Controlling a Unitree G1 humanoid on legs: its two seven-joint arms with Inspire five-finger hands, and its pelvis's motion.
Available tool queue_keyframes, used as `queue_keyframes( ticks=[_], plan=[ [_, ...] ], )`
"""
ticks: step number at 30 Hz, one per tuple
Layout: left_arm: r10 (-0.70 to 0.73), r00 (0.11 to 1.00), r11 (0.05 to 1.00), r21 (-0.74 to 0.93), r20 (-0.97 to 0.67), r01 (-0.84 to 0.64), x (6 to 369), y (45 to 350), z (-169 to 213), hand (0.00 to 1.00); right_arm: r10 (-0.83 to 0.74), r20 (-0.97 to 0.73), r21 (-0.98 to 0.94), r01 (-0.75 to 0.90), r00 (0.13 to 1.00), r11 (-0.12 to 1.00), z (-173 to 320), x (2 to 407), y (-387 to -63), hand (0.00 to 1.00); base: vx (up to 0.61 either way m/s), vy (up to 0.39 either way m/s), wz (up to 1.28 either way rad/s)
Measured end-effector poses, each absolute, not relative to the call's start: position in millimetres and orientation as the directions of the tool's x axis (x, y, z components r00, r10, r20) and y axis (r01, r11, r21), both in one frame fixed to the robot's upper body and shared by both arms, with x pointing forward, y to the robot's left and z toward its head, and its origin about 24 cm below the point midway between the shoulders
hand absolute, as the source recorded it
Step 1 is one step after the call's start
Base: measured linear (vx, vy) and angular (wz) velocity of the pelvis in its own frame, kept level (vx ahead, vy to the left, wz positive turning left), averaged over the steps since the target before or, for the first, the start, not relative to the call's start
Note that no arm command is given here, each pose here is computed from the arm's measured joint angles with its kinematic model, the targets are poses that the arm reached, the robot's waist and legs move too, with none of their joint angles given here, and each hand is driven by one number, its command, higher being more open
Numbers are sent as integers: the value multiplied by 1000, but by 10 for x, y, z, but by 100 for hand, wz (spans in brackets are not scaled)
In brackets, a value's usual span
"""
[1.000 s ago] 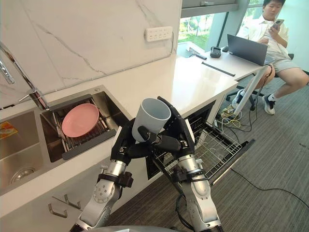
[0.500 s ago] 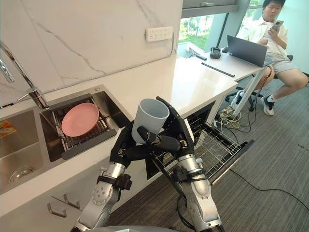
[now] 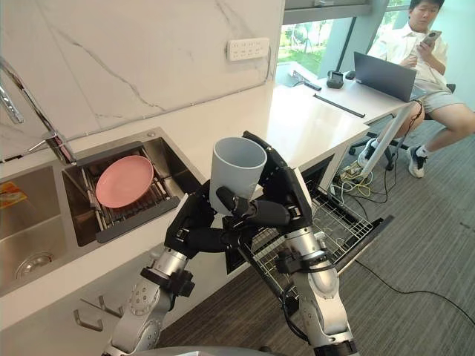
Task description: Walk over to the sink, pick up the cup, carry it to the dishwasher, place the cup inside the dishwasher, then close the dishwasher door
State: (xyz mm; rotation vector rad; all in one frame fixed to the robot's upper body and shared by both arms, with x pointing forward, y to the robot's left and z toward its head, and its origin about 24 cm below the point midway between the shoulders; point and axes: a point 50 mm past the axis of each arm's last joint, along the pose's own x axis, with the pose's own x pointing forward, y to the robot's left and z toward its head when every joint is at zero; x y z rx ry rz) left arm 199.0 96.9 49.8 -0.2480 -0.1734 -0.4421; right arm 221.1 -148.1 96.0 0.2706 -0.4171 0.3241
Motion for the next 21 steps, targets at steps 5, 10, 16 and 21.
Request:
queue_keyframes(
  ticks=[5,10,16,21],
  plan=[
    [-388,918,890,-225,83,396,1887,1068,253,100,147,480,171,-257,865,951,1046,2206,-1743,0,0,0,0],
    [-388,921,896,-229,16,381,1857,1118,130,100,98,502,191,-221,859,956,1079,2191,-1852,0,0,0,0],
    [-401,914,886,-282,-68,367,1745,1148,-70,100,68,494,200,-189,867,962,1063,2150,-1910,0,0,0,0],
    [-370,889,909,-305,-269,285,1527,1217,-458,100,18,462,203,-126,886,971,994,2069,-2033,0,-1,-2,-1]
  ],
)
